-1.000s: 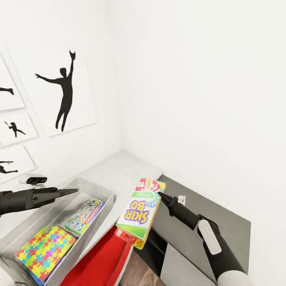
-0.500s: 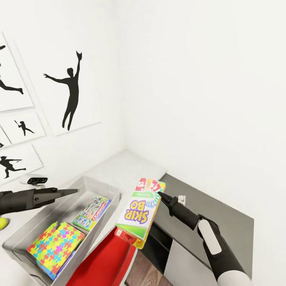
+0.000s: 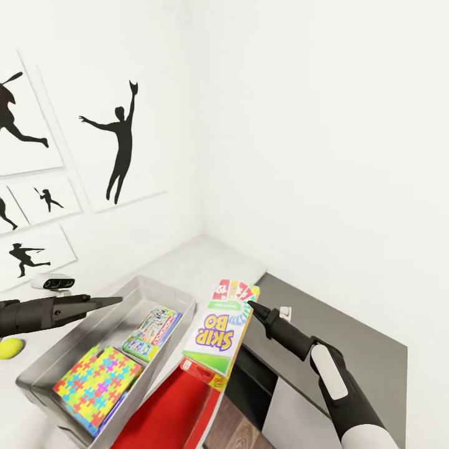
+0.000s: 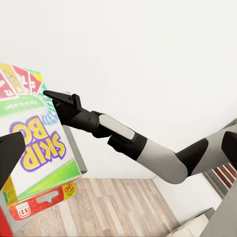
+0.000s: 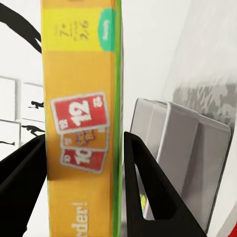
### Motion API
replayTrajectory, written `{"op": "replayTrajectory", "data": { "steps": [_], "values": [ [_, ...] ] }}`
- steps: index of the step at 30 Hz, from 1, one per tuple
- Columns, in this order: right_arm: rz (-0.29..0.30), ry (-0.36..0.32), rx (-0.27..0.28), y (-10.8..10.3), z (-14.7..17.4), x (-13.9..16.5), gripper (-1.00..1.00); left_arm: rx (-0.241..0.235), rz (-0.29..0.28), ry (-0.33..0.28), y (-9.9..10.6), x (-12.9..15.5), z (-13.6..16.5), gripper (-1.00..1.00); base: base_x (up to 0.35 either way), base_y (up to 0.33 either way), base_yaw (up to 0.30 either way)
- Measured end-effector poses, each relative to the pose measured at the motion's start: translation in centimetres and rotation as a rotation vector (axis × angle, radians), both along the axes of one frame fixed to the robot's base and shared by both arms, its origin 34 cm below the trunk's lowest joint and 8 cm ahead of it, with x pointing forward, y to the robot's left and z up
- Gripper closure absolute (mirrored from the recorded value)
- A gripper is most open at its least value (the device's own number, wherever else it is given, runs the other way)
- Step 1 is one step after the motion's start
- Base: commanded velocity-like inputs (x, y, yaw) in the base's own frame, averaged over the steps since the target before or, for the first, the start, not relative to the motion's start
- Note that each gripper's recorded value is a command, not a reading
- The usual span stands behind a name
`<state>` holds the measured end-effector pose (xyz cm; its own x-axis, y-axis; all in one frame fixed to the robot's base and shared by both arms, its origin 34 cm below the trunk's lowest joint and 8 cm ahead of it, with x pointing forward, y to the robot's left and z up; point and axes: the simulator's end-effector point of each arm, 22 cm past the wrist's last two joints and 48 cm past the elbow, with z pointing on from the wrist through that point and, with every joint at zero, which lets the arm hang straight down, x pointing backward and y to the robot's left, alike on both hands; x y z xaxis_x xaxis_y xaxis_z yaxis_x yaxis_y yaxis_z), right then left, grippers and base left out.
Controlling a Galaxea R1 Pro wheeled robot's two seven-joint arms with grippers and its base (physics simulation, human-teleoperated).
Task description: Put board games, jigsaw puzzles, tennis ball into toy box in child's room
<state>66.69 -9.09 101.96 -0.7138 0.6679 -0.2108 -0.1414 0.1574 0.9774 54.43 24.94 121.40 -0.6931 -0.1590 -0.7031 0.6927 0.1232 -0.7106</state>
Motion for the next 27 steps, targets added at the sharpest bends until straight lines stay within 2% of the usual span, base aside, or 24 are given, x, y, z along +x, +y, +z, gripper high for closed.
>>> {"op": "replayTrajectory", "data": {
  "steps": [10,18,27],
  "values": [
    [-0.001,-0.011,-0.002,-0.04,0.4,0.1,1.0,0.0,0.0,0.0,0.0,0.0,0.0,-1.0,0.0,0.221,0.0],
    [-0.003,-0.012,-0.001,-0.11,0.47,0.16,1.0,0.0,-0.001,0.001,-0.02,0.02,-0.03,-1.0,-0.044,0.065,0.007],
    [-0.003,-0.014,-0.001,-0.11,0.56,0.13,1.0,0.0,0.0,-0.001,0.01,-0.03,0.06,-1.0,-0.028,0.038,0.136]
  ]
}}
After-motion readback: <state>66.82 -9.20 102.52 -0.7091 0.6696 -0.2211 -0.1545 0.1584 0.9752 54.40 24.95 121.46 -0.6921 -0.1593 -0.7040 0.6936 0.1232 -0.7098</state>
